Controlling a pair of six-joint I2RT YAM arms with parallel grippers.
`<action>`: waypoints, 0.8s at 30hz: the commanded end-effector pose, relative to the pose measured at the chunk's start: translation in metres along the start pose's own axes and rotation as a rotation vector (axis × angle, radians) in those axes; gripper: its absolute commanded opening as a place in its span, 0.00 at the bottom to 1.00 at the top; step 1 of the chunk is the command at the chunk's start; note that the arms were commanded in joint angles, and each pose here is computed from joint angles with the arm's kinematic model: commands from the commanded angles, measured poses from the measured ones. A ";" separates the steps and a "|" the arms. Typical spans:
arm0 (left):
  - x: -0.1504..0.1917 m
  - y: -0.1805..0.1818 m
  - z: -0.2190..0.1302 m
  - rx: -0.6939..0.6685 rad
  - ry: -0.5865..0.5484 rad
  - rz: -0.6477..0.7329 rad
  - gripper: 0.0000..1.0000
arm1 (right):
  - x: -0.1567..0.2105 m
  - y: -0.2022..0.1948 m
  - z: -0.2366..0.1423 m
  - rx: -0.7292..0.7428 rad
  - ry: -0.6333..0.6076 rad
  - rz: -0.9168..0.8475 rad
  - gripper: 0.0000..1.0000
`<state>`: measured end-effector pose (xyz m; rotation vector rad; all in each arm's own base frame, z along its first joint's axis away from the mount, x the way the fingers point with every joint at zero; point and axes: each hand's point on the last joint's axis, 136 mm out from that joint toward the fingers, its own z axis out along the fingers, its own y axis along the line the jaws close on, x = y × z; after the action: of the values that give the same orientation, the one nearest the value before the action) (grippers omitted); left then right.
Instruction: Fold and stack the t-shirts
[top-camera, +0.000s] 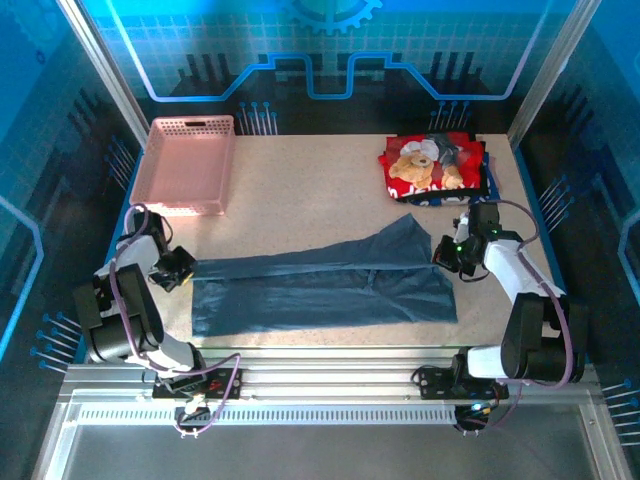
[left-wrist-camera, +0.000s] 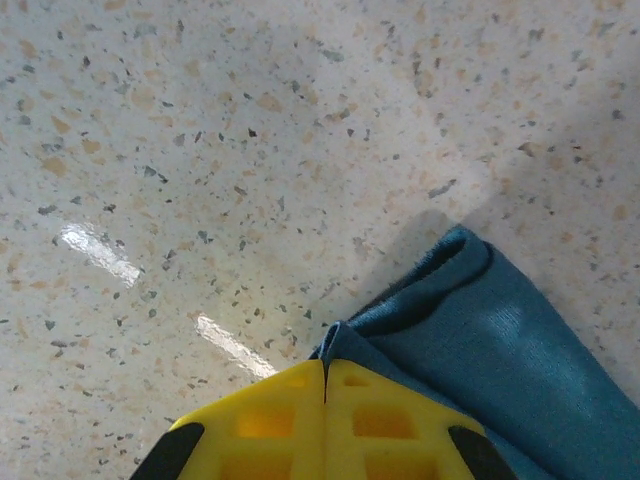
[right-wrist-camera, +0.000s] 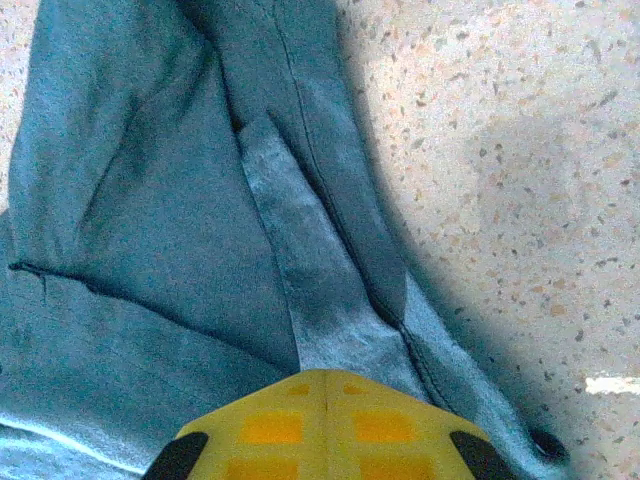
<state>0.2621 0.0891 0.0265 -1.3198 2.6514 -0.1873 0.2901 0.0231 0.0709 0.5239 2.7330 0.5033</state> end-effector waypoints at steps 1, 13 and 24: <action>-0.013 0.007 0.002 -0.037 -0.035 -0.014 0.00 | 0.008 -0.007 -0.003 0.006 -0.003 0.037 0.00; -0.003 -0.015 -0.002 0.038 0.010 -0.073 0.48 | 0.045 -0.015 0.009 -0.001 0.056 0.157 0.33; 0.021 -0.080 -0.102 0.259 -0.209 0.035 0.76 | -0.008 0.041 -0.037 -0.172 -0.133 0.036 0.60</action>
<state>0.2882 0.0481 0.1147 -1.2009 2.4169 -0.2955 0.2613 0.0261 0.0870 0.6853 2.6396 0.5316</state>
